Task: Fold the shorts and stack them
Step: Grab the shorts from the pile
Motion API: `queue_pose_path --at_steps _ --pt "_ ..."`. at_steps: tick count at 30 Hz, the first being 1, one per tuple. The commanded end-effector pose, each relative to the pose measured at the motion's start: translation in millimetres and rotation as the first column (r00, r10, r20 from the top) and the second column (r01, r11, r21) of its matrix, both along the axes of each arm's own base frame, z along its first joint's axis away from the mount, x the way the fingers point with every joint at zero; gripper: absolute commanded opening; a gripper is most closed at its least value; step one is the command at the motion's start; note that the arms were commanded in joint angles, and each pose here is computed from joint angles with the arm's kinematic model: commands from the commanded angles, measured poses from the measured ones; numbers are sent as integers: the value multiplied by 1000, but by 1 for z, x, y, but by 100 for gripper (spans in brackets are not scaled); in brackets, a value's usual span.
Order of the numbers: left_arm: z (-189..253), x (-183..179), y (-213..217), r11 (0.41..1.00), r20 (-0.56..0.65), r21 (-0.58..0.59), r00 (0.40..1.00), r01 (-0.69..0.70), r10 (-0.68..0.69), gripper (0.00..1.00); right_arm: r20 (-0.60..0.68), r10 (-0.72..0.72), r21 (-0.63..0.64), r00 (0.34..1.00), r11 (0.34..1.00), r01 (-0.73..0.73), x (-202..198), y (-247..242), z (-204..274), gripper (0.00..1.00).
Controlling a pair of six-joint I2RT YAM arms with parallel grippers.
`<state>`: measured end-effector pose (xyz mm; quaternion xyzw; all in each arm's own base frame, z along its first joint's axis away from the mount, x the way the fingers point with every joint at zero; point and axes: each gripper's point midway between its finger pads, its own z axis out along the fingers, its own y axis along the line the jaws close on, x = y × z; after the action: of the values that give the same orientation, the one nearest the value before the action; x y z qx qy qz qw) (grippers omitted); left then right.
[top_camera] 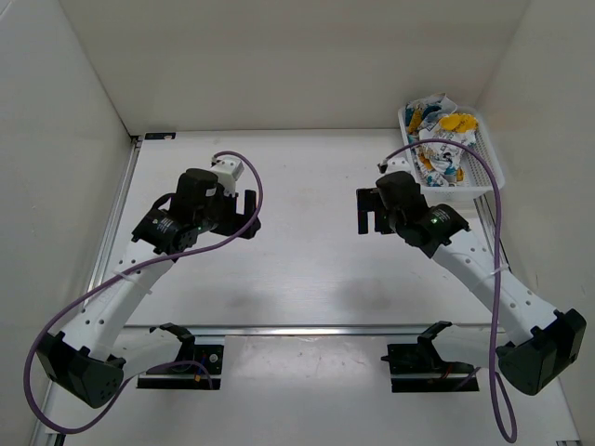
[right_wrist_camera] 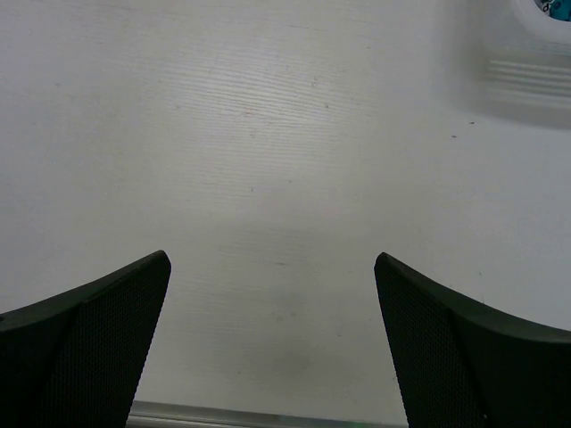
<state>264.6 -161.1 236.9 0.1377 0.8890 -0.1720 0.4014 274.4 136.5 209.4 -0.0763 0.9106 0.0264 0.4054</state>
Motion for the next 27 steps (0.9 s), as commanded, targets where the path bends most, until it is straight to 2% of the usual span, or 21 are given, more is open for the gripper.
queue_pose_path --at_steps 1,8,11,12,14,16,17,19,21,22,23,24,25,26,27 --pt "4 0 3 1000 13 5 1000 -19 18 100 23 -5 18 1000 1000 4 6 2 14 100" --pt "11 4 9 999 41 17 998 -52 51 100 53 -113 -17 992 993 114 11 -24 24 100" --pt "7 4 11 997 34 23 997 -68 67 100 52 -226 -9 973 974 227 38 -54 35 100" --pt "7 5 13 996 33 21 996 -83 82 100 51 -308 14 950 951 308 58 -77 44 100" --pt "7 5 12 996 29 14 996 -90 89 100 8 -347 87 938 934 345 76 -92 48 100" --pt "0 6 7 997 0 16 997 -71 71 100 -28 -446 149 895 883 445 103 -128 55 99" --pt "-4 6 5 998 -23 23 998 -64 64 100 -78 -501 149 862 849 507 117 -149 42 97" --pt "-12 6 3 998 -57 27 996 -64 65 100 -83 -514 214 854 827 519 141 -158 55 97" --pt "-15 6 0 997 -80 14 994 -72 73 100 -143 -533 211 834 807 552 169 -175 30 100" --pt "-19 7 -1 997 -92 21 993 -72 73 100 -116 -537 236 836 802 548 186 -182 41 100" --pt "-20 7 -1 997 -92 21 993 -72 73 100 -177 -545 218 820 791 572 203 -193 13 100" --pt "-24 9 -2 997 -105 29 992 -71 74 100 -199 -534 228 822 790 569 214 -194 5 100" --pt "-29 11 0 996 -112 46 990 -82 87 100 -181 -524 249 832 794 555 228 -194 17 100" --pt "-29 14 4 994 -98 67 991 -88 94 100 -236 -520 239 821 788 568 241 -199 -12 93" --pt "-33 16 6 991 -101 85 989 -100 109 100 -241 -496 252 834 798 548 250 -196 -18 88"
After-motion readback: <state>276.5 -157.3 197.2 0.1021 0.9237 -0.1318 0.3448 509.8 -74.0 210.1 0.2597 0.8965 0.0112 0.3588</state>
